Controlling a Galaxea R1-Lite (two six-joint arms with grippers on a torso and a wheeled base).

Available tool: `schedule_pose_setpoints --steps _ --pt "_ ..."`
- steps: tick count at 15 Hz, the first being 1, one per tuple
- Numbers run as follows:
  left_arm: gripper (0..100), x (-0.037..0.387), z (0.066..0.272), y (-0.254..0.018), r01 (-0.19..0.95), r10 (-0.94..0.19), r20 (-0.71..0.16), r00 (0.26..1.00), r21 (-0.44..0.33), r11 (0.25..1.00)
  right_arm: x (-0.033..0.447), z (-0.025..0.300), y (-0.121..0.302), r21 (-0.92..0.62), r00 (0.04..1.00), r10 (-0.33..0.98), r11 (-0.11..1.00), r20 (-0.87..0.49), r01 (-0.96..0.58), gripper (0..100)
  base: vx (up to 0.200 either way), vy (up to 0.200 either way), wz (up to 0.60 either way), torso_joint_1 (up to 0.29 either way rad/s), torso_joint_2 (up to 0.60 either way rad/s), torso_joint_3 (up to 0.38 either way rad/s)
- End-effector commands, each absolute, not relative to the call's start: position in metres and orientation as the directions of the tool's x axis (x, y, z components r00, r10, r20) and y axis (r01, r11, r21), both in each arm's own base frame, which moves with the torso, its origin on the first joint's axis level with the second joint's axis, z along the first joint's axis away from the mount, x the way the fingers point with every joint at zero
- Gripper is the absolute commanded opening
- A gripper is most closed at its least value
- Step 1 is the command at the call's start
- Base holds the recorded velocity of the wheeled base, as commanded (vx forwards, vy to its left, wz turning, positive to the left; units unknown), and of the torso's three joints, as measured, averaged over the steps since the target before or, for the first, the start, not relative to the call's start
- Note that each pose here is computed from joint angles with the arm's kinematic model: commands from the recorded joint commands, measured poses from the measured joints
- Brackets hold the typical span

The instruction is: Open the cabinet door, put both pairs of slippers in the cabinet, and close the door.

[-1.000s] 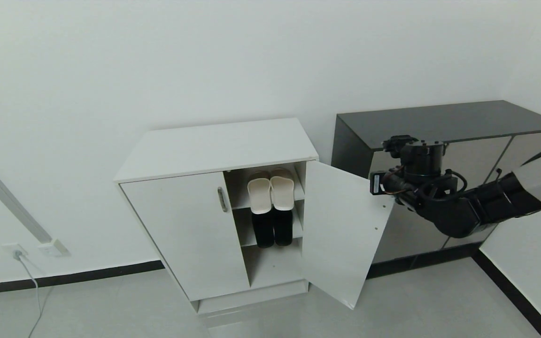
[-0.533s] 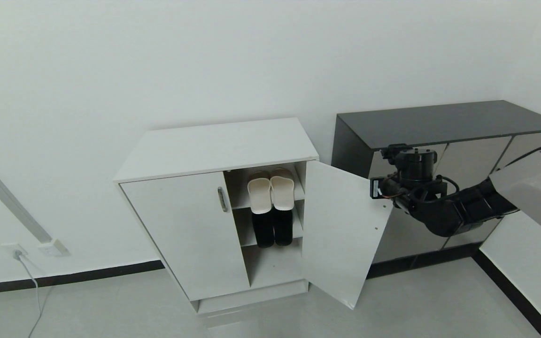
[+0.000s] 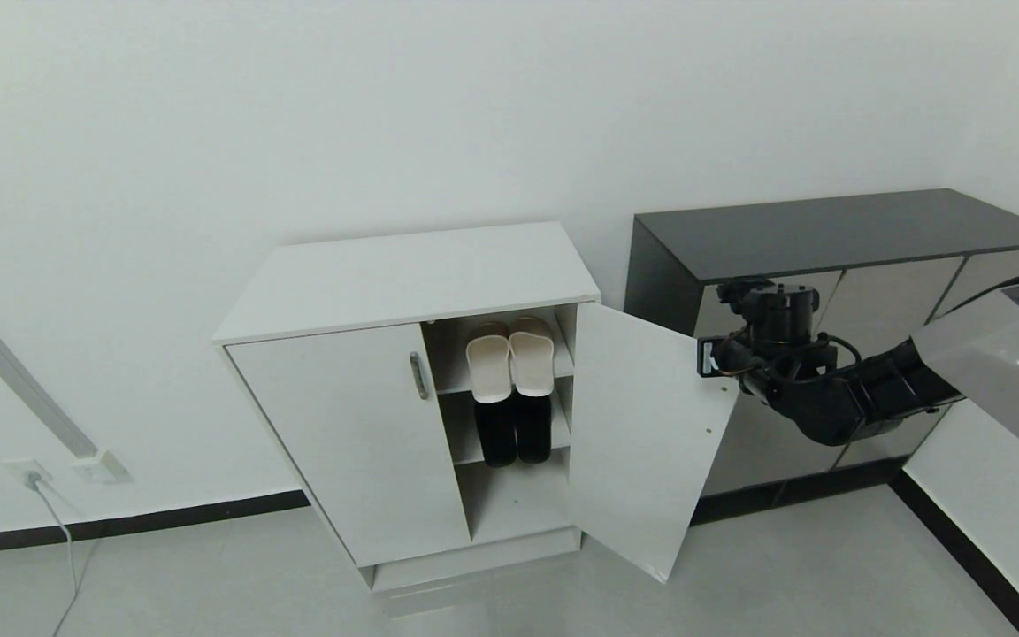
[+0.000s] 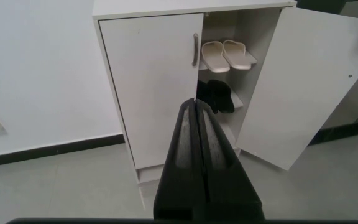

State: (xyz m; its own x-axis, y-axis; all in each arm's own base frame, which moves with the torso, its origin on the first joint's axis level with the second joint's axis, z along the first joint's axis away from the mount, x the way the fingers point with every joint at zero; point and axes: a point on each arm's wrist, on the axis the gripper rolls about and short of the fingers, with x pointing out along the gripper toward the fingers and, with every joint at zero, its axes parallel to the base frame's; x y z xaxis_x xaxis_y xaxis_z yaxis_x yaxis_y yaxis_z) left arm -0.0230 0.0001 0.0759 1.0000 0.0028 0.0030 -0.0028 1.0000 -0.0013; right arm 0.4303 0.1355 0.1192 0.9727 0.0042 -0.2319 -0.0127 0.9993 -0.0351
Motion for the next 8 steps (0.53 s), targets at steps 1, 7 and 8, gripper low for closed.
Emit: schedule_pose_setpoints --steps 1,7,8 --pt "0 -0.023 0.076 0.0 -0.003 0.003 0.002 1.0 -0.002 1.0 0.427 0.121 0.138 -0.035 0.972 0.011 0.999 -0.233 -0.019 0 0.0 0.0 0.0 0.0 0.0 0.0" --pt "0 -0.023 0.076 0.0 -0.003 0.003 0.002 1.0 -0.002 1.0 0.352 0.141 0.197 -0.018 0.949 0.193 0.979 -0.251 -0.204 0 0.0 0.0 0.0 0.0 0.0 0.0" --pt "0 -0.023 0.076 0.0 -0.003 0.003 0.002 1.0 -0.002 1.0 0.335 0.148 0.208 -0.013 0.943 0.237 0.969 -0.235 -0.247 0 0.0 0.0 0.0 0.0 0.0 0.0"
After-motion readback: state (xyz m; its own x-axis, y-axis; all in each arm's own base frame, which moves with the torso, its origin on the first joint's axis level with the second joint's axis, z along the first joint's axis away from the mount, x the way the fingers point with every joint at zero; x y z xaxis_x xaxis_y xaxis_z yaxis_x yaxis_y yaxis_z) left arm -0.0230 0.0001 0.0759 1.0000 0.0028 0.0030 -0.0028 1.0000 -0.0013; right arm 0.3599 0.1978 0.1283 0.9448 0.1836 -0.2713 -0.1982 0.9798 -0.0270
